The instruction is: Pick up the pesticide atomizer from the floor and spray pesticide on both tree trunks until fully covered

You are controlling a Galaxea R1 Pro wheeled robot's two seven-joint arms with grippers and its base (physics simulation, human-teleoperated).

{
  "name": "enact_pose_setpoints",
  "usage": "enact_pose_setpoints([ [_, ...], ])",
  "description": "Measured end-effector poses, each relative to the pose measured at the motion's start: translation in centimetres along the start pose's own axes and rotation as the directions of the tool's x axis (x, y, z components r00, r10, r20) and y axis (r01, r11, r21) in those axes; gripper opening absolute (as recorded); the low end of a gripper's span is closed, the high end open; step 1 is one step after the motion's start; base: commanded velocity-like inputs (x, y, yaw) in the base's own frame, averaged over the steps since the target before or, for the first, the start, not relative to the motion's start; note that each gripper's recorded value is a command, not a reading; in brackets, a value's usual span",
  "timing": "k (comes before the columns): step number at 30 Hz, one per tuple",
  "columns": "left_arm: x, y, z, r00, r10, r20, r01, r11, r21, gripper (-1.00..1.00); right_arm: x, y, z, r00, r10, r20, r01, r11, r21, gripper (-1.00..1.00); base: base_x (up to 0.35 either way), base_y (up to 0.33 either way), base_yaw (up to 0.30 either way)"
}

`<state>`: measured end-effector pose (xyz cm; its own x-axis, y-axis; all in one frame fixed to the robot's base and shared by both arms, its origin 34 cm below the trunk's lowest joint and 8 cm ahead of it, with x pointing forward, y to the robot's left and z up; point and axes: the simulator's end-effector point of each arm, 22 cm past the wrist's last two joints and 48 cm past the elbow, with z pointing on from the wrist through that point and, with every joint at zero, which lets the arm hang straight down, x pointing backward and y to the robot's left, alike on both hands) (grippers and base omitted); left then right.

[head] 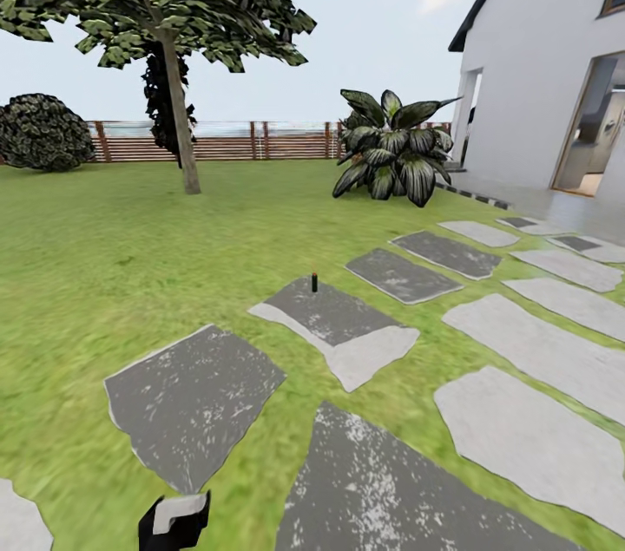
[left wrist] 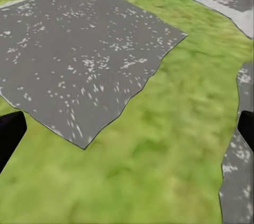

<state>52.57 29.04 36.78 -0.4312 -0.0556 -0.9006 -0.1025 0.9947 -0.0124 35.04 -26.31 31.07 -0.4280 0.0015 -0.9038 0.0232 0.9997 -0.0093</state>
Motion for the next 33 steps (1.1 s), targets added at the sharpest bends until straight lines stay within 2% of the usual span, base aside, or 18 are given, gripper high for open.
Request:
enact_pose_setpoints([
  [10, -0.01, -0.02, 0.0, 1.0, 0.001, 0.0, -0.001, 1.0, 0.001, 1.0, 0.0, 0.0, 0.0, 1.0, 0.0, 0.0, 0.0, 1.0, 0.0, 1.0, 0.045, -0.017, 0.0],
  [33, 0.01, -0.05, -0.01, 1.0, 0.002, 0.0, -0.002, 1.0, 0.002, 1.0, 0.0, -0.01, 0.0, 1.0, 0.0, 0.0, 0.0, 1.0, 0.0, 1.0, 0.264, -0.19, 0.0],
])
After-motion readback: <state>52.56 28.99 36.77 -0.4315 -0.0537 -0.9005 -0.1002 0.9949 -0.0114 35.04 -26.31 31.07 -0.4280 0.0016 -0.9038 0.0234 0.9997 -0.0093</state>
